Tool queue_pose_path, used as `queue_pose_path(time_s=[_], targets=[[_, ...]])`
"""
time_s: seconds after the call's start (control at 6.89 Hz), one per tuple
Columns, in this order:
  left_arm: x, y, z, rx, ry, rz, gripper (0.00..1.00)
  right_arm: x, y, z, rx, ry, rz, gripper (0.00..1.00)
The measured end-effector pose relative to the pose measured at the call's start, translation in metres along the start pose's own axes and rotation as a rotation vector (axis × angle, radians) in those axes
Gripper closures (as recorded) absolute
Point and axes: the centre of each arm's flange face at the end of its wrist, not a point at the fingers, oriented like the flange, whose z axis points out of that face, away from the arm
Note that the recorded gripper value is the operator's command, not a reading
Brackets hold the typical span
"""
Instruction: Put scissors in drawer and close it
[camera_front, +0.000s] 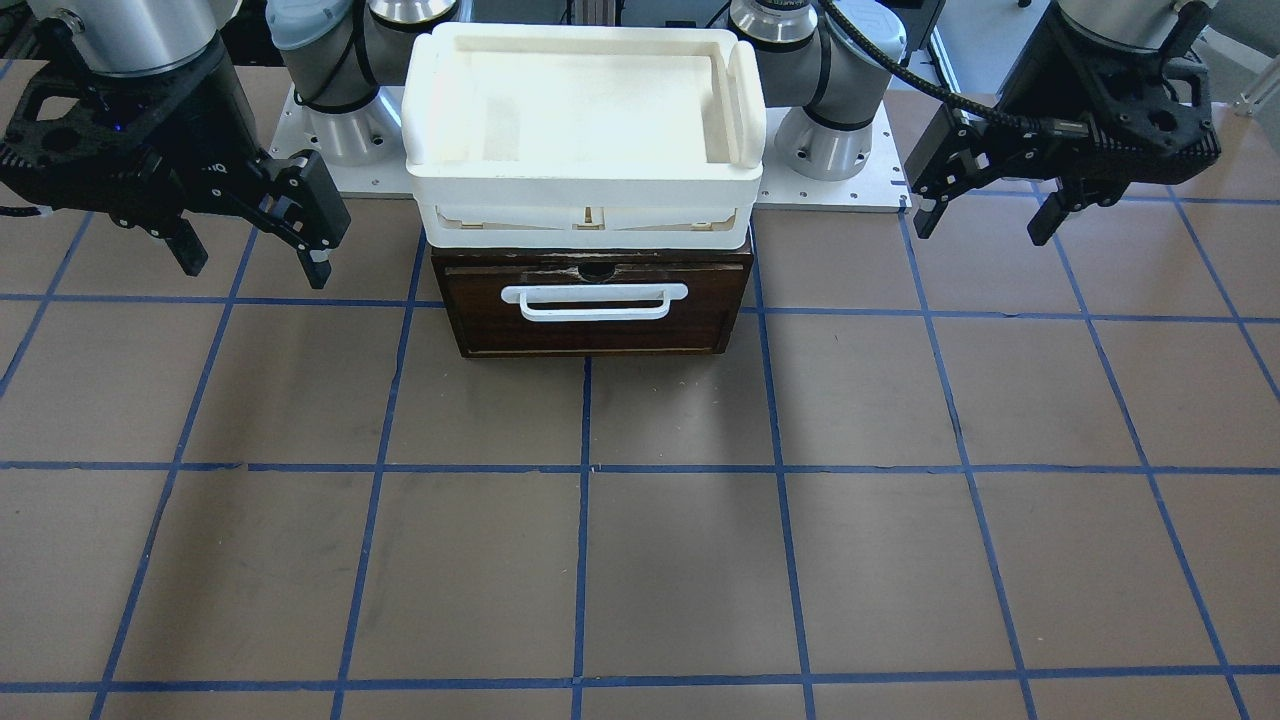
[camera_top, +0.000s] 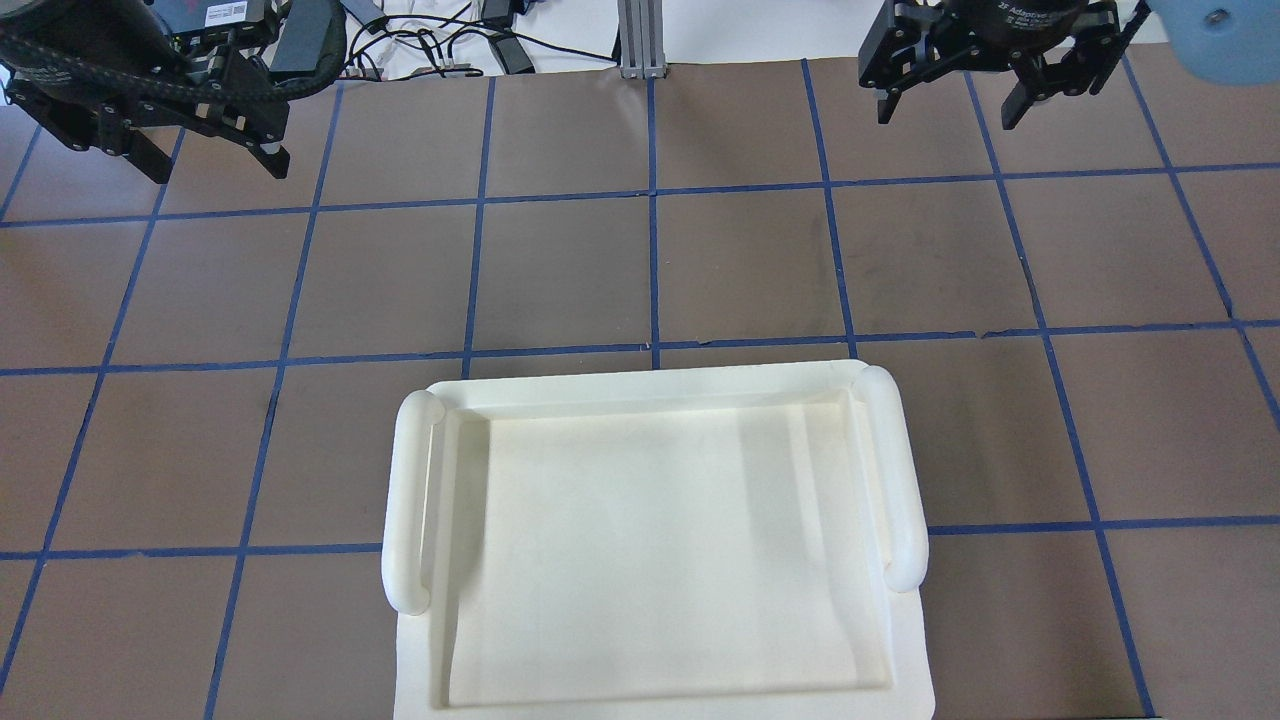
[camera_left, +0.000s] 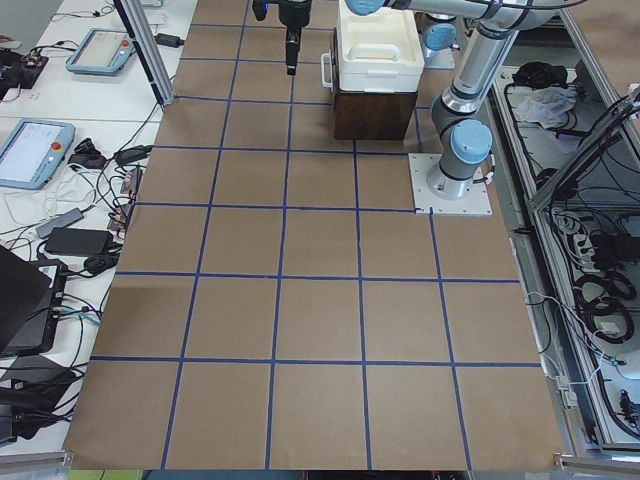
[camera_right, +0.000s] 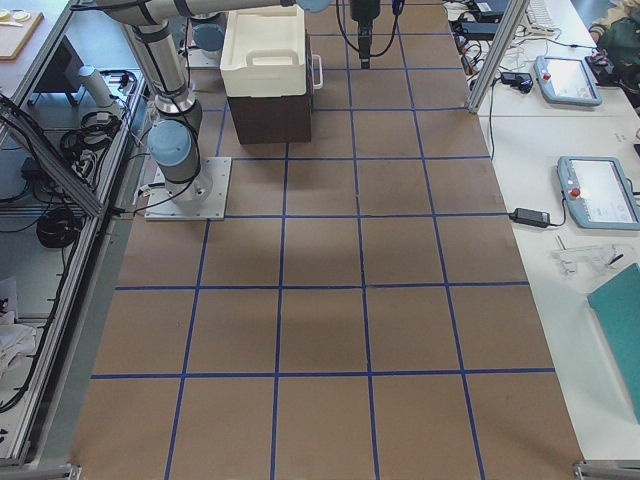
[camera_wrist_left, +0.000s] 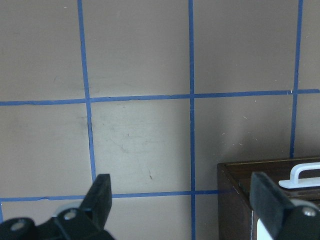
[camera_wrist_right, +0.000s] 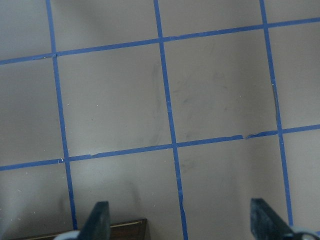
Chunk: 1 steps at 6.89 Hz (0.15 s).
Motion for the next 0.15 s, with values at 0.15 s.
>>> queue_pose_path(time_s=[0.15], targets=[[0.0003, 0.0006, 0.0001, -0.001, 0.000, 0.001, 0.00, 0.0000, 0.0000, 0.0000, 0.000, 0.000, 0.000, 0.00]])
